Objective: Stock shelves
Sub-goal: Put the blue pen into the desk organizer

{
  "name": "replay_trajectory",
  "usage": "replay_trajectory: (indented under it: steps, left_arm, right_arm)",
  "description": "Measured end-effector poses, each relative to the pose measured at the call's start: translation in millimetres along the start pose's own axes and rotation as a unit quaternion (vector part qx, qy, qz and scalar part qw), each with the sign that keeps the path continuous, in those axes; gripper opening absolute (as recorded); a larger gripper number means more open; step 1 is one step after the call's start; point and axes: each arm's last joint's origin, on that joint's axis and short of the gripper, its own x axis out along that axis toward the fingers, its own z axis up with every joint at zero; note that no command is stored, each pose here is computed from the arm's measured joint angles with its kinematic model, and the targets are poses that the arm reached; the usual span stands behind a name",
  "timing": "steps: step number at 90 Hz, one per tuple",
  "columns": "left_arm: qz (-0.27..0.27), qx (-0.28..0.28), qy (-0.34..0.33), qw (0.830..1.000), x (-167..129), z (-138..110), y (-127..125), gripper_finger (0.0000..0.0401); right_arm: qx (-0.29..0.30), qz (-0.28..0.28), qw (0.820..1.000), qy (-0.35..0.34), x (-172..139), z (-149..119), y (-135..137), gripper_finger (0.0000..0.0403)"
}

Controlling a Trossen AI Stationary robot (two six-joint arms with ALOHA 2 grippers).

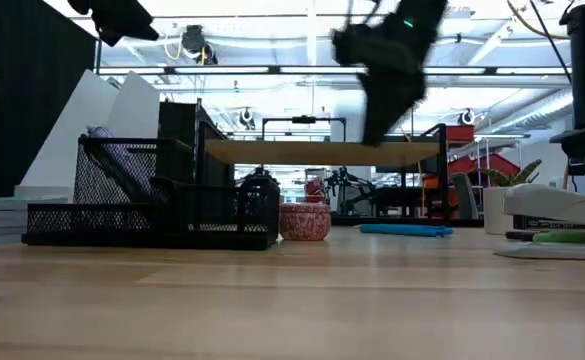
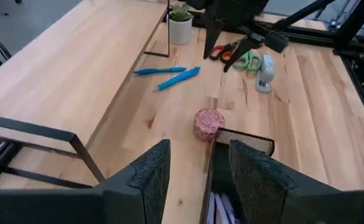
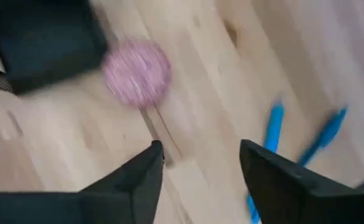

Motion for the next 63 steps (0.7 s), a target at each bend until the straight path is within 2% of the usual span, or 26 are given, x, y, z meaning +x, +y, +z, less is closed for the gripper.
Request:
replay_trajectory:
  steps: [10, 26, 41, 63]
  left_arm:
    - [0.000, 0.000, -0.004, 1.000, 0, 1, 0, 0.0151]
    - [-0.001, 0.000, -0.004, 1.000, 0, 1, 0, 0.0151]
    - [-0.001, 0.000, -0.004, 1.000, 0, 1, 0, 0.0151]
    - [-0.001, 0.000, -0.004, 1.000, 0, 1, 0, 0.0151]
  right_arm:
    - [0.040, -0.008, 0.999, 0.011, 10, -28, -13, 0.0206]
    - [0.090, -0.062, 0.994, 0.017, 35, -57, -38, 0.0197]
    - [0.119, -0.041, 0.992, -0.010, 58, -62, -52, 0.0187]
    - [0.148, -0.058, 0.987, -0.015, 72, -64, -74, 0.0163]
